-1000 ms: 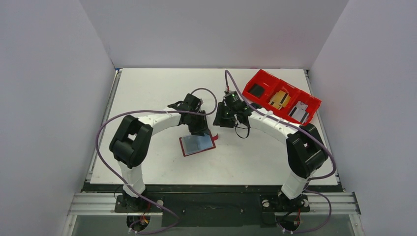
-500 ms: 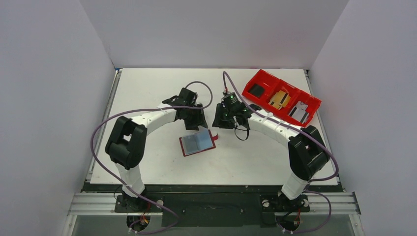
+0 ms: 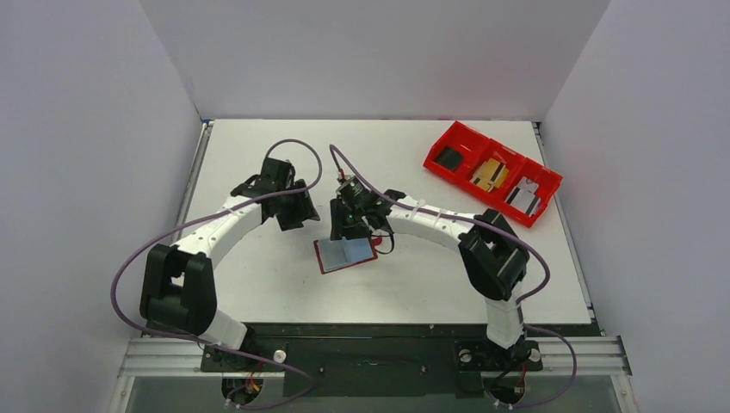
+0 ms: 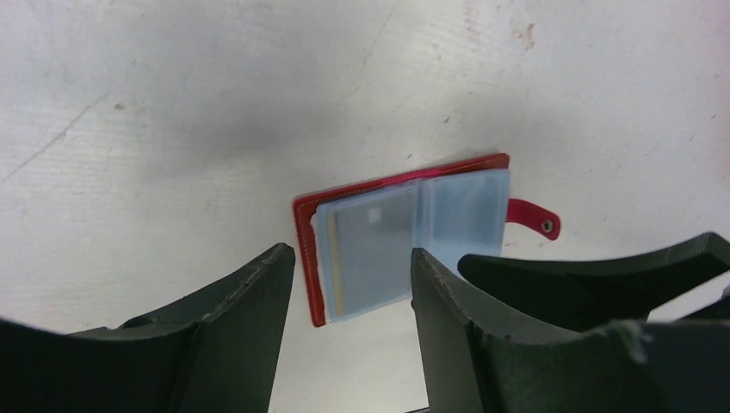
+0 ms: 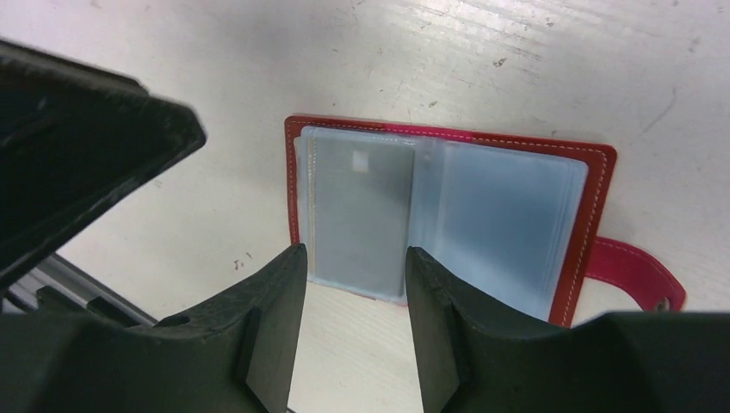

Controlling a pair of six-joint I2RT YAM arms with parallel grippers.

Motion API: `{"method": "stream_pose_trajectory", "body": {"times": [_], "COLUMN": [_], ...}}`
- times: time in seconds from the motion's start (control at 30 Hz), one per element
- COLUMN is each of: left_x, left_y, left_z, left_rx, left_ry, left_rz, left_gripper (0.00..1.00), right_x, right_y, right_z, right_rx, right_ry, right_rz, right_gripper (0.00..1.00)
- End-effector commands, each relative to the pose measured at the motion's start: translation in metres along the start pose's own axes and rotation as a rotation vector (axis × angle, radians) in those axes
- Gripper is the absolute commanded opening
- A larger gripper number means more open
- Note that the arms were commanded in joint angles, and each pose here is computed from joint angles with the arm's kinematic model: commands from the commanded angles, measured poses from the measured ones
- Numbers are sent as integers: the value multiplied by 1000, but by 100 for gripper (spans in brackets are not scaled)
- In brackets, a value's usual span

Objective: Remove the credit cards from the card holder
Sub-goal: Remove the credit card from the card holder.

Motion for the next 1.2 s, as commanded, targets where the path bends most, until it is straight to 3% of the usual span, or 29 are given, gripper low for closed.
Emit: {"method": "stream_pose_trajectory", "body": {"times": [0.0, 0.67, 1.07, 1.17], "left_x": [10, 32, 41, 42], "left_y": [11, 7, -6, -10], "left_z": [15, 33, 24, 15], "left_rx": [-26, -30, 28, 61], "left_ry": [7, 51, 23, 12], "left_rz": [-14, 17, 84, 96], "left_gripper": [50, 51, 51, 50], "right_x": [-5, 34, 46, 48], "right_y": [-12, -59, -72, -75], "right_z": [4, -12, -55, -65], "right_rx": [41, 191, 124, 106], "right_ry": [39, 121, -30, -65], "right_rz": [-13, 92, 165, 174], "right_gripper": [43, 41, 7, 3]}}
Point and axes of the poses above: each gripper's point midway between its finger pads, its own y axis back along the fingers, its own z axis along the line the jaws close on, x = y × z, the point moved 5 cm from there along y, back along the fingers, and after that the axes turned 5 degrees about -y, right-handed, at the moved point
